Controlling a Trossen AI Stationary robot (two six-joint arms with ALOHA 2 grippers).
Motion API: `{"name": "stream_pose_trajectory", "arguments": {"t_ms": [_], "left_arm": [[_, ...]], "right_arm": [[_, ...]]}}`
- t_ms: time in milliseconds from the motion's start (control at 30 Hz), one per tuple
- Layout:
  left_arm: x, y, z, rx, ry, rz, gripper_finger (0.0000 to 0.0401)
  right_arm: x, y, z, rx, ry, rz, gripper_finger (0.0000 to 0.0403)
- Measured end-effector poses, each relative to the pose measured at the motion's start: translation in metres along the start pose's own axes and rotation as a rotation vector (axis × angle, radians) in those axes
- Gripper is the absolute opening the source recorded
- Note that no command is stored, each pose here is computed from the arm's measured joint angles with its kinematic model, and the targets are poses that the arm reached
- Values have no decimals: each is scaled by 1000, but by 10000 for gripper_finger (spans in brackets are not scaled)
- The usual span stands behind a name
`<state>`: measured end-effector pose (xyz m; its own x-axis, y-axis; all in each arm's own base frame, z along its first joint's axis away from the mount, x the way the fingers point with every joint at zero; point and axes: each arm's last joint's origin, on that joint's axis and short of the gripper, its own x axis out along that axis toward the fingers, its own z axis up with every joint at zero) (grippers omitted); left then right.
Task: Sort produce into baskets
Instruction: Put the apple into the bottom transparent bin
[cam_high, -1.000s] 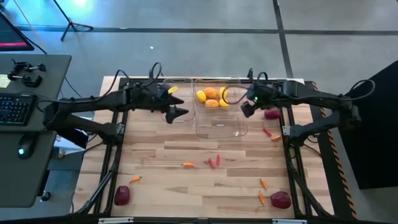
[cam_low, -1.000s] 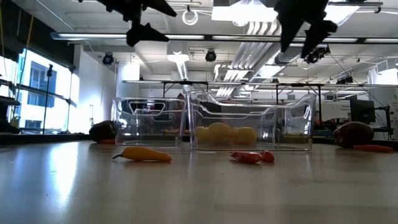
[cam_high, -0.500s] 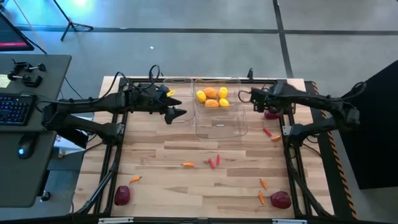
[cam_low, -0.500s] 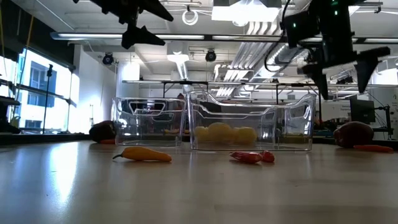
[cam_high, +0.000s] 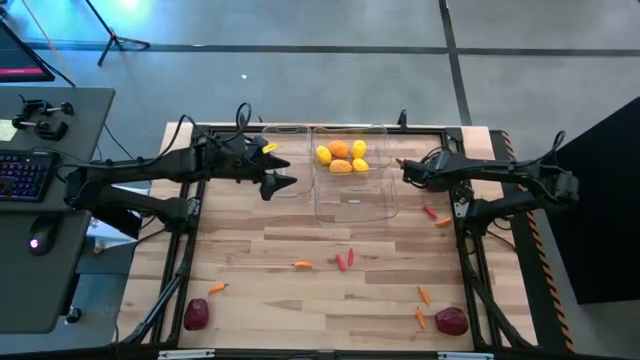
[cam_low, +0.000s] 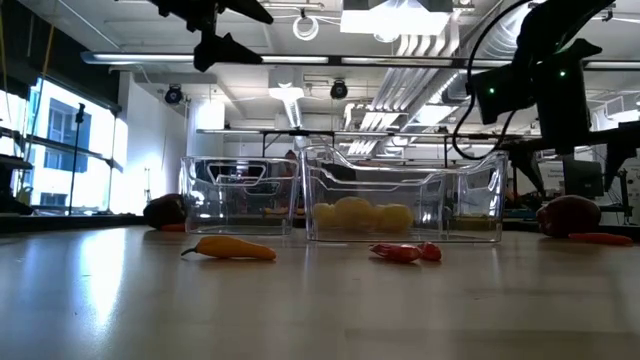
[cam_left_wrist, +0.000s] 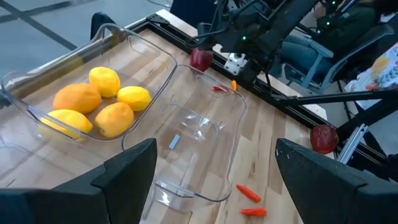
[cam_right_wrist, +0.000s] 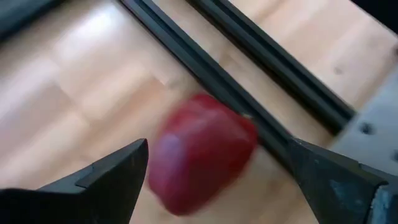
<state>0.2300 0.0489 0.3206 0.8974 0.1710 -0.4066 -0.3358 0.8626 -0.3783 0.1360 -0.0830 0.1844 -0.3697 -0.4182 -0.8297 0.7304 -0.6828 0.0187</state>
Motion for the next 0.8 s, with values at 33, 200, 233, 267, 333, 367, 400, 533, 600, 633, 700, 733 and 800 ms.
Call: {"name": "stream_pose_trajectory", "arguments": {"t_ms": [33, 200, 233, 267, 333, 367, 400, 533, 600, 633, 700, 733, 800], "left_arm": [[0, 0, 0, -1, -3, 1, 315], [-1, 4, 2, -7, -11, 13, 315], [-2, 4, 2, -8, -13, 16, 315], [-1, 5, 3, -10, -14, 20, 315], [-1, 6, 3, -13, -16, 25, 315], [-2, 6, 3, -21, -17, 26, 315], [-2, 7, 4, -31, -18, 28, 315], [-2, 8, 4, -42, -20, 32, 315], [-2, 8, 4, -60, -21, 32, 315], [-2, 8, 4, -69, -20, 32, 315], [-2, 8, 4, -86, -21, 31, 315], [-2, 8, 4, -91, -21, 32, 315], [-2, 8, 4, -92, -21, 32, 315]], "right_arm": [[0, 1, 1, 10, -18, 10, 371], [8, 4, 7, 63, 13, -45, 371], [9, 6, 7, 79, 21, -46, 371], [10, 8, 7, 103, 26, -37, 371], [12, 15, 4, 157, 34, -2, 371], [13, 17, 3, 171, 30, 7, 371], [15, 19, 3, 183, 23, 5, 371], [25, 23, 1, 182, 22, -62, 371], [30, 25, -1, 172, 14, -90, 371], [32, 26, -3, 171, 13, -97, 371], [37, 31, -6, 162, 32, -92, 371], [39, 35, -9, 151, 49, -84, 371], [43, 41, -14, 123, 81, -67, 371]]}}
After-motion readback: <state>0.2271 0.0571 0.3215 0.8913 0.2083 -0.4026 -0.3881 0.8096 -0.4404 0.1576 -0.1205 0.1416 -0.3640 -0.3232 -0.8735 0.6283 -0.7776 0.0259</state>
